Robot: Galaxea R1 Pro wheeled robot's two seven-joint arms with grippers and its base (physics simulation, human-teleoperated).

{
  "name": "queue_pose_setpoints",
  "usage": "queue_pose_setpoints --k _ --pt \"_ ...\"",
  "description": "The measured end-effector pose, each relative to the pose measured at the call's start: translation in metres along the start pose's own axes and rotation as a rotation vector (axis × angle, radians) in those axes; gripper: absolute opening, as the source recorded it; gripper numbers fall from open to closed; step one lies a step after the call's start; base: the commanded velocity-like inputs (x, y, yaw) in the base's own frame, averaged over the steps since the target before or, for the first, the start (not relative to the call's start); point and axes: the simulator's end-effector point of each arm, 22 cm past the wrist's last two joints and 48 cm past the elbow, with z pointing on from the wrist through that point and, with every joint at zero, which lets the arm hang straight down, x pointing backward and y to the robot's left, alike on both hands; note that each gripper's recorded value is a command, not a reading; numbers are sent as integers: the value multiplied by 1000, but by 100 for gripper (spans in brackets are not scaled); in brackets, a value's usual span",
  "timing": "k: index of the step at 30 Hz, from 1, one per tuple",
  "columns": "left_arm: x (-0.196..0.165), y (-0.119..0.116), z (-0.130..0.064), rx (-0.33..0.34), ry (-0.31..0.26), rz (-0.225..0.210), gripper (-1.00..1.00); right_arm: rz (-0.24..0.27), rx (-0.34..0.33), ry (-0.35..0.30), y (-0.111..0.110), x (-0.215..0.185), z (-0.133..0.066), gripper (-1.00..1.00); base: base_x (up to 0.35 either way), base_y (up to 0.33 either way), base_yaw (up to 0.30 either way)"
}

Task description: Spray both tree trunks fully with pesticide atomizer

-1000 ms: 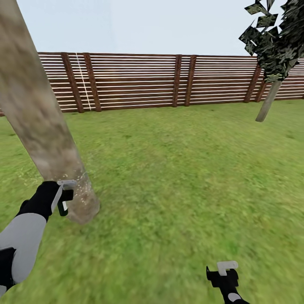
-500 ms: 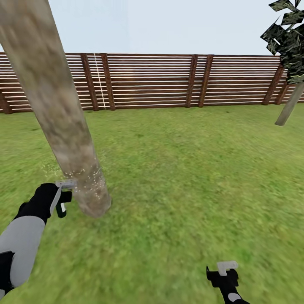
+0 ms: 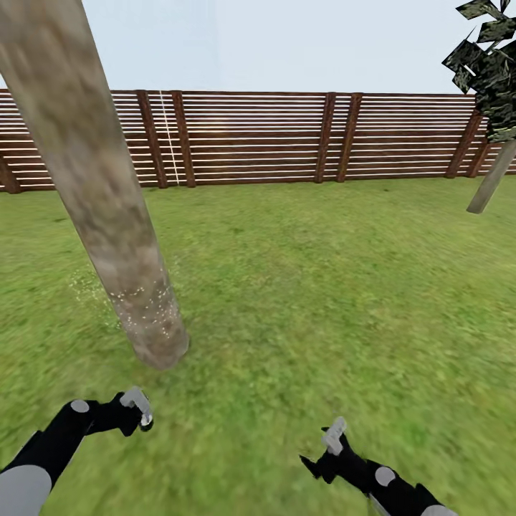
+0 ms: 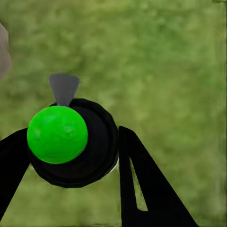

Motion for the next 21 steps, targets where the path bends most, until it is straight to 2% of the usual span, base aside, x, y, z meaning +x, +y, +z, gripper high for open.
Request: queue_pose_setpoints --k 1,2,3,4,5,8,10,12,16,19,21 --pt "1 -12 1 47 16 32 -100 -67 -111 -5 13 -15 2 100 0 0 0" --pt "-1 -18 3 66 21 50 -100 -103 -150 -5 14 -23 3 100 0 0 0" --pt "-2 -23 5 80 28 70 -100 -118 -164 -6 14 -26 3 100 0 0 0" --pt "-3 -34 9 105 45 119 -100 -141 -177 -18 14 -35 4 100 0 0 0" --pt "-2 -43 12 125 60 154 -100 -175 -200 -22 18 -41 5 -100 0 0 0" --pt "-7 -62 19 159 64 184 -100 -257 -267 -39 33 -57 7 -100 0 0 0" --pt "-12 -80 26 189 64 208 -100 -284 -314 -56 46 -71 8 -100 0 0 0" --pt "-19 -113 36 246 76 279 -100 -310 -379 -86 63 -96 8 -100 0 0 0" --pt "-39 -152 47 300 50 310 -100 -316 -431 -141 97 -127 17 -100 0 0 0" --pt "-49 -180 53 341 42 353 -100 -327 -436 -169 103 -141 18 -100 0 0 0" --pt "-57 -194 56 360 30 365 -100 -331 -437 -175 104 -144 18 -100 0 0 0"
